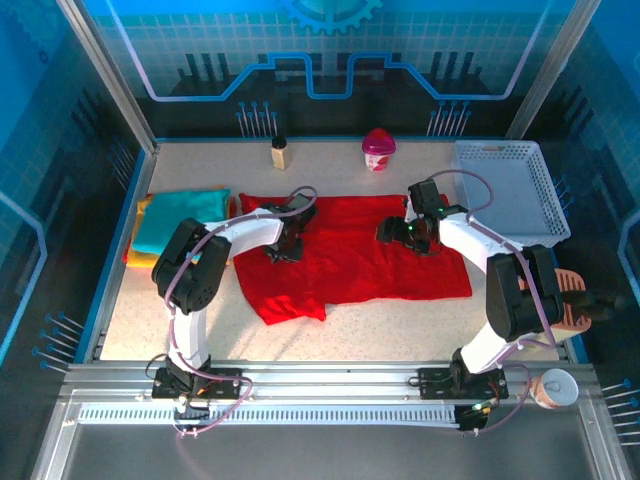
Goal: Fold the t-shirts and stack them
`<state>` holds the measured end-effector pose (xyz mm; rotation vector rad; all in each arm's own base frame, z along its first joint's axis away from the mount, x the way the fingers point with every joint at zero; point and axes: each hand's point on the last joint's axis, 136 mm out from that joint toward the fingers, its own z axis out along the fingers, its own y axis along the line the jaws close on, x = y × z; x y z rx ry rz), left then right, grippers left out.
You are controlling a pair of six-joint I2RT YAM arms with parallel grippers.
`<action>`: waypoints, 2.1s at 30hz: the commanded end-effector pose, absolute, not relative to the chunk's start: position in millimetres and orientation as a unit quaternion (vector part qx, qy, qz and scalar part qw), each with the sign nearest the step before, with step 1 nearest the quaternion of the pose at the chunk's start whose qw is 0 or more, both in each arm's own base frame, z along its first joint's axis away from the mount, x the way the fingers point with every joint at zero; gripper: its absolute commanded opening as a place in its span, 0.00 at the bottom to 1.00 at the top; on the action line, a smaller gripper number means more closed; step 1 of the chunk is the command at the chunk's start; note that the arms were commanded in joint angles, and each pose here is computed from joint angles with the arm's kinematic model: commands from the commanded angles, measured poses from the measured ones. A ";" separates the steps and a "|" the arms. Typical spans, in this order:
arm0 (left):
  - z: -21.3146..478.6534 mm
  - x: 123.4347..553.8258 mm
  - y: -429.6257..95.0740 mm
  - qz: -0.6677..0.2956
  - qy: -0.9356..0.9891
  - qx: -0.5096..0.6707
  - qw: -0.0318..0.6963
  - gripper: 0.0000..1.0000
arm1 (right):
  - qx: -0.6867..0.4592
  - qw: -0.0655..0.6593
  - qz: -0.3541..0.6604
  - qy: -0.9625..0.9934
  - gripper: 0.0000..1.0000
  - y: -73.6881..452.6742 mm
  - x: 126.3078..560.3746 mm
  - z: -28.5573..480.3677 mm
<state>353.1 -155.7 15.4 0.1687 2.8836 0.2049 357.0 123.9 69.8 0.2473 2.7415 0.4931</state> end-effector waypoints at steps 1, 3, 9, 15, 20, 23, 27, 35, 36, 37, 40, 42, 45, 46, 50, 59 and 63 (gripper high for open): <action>15.5 357.8 -151.7 0.077 0.988 0.040 0.125 0.24 | 0.078 0.160 0.181 0.967 0.79 131.8 350.9 67.1; 16.9 359.2 -149.8 0.082 0.988 0.039 0.128 0.24 | 0.077 0.160 0.182 0.967 0.79 132.1 350.6 66.6; 21.8 362.6 -147.1 0.090 0.987 0.039 0.131 0.22 | 0.076 0.157 0.184 0.967 0.79 133.0 349.8 65.4; 25.9 362.0 -145.7 0.090 0.986 0.038 0.133 0.24 | 0.075 0.155 0.183 0.968 0.79 132.9 348.7 63.7; 21.1 363.1 -144.5 0.090 0.987 0.038 0.129 0.22 | 0.076 0.154 0.185 0.968 0.78 133.6 348.8 62.9; 19.3 363.4 -145.3 0.088 0.987 0.037 0.127 0.17 | 0.076 0.153 0.185 0.968 0.78 133.0 348.2 62.4; 24.4 363.2 -146.6 0.082 0.988 0.034 0.128 0.07 | 0.075 0.152 0.183 0.968 0.78 132.9 347.1 61.6; 49.7 345.0 -160.4 0.059 0.992 0.031 0.108 0.00 | 0.076 0.151 0.186 0.968 0.78 133.7 348.4 61.4; 52.4 340.5 -163.1 0.057 0.993 0.028 0.102 0.00 | 0.076 0.151 0.186 0.968 0.78 134.1 348.6 61.5; 55.0 335.3 -167.0 0.052 0.994 0.024 0.095 0.00 | 0.077 0.150 0.187 0.968 0.78 134.4 348.4 60.8; 62.4 321.0 -180.1 0.038 0.996 0.013 0.076 0.00 | 0.077 0.148 0.190 0.968 0.78 135.8 349.7 59.2; 64.7 311.9 -188.0 0.035 0.997 0.008 0.064 0.00 | 0.076 0.147 0.192 0.967 0.78 136.7 349.8 58.1; 64.6 300.3 -202.8 0.029 0.998 0.004 0.050 0.01 | 0.077 0.146 0.192 0.967 0.78 137.2 350.0 56.4; 63.5 296.9 -207.1 0.030 0.999 0.003 0.046 0.02 | 0.076 0.145 0.192 0.968 0.78 137.3 349.4 56.1; 52.7 287.3 -217.6 0.028 0.999 -0.005 0.020 0.02 | 0.075 0.146 0.190 0.968 0.78 136.2 349.9 55.3; 51.2 290.5 -221.6 0.039 0.999 -0.004 0.007 0.11 | 0.074 0.147 0.189 0.968 0.78 135.6 349.1 54.6; 45.0 284.6 -227.8 0.020 1.000 0.002 -0.010 0.23 | 0.073 0.146 0.185 0.969 0.78 134.6 348.2 54.7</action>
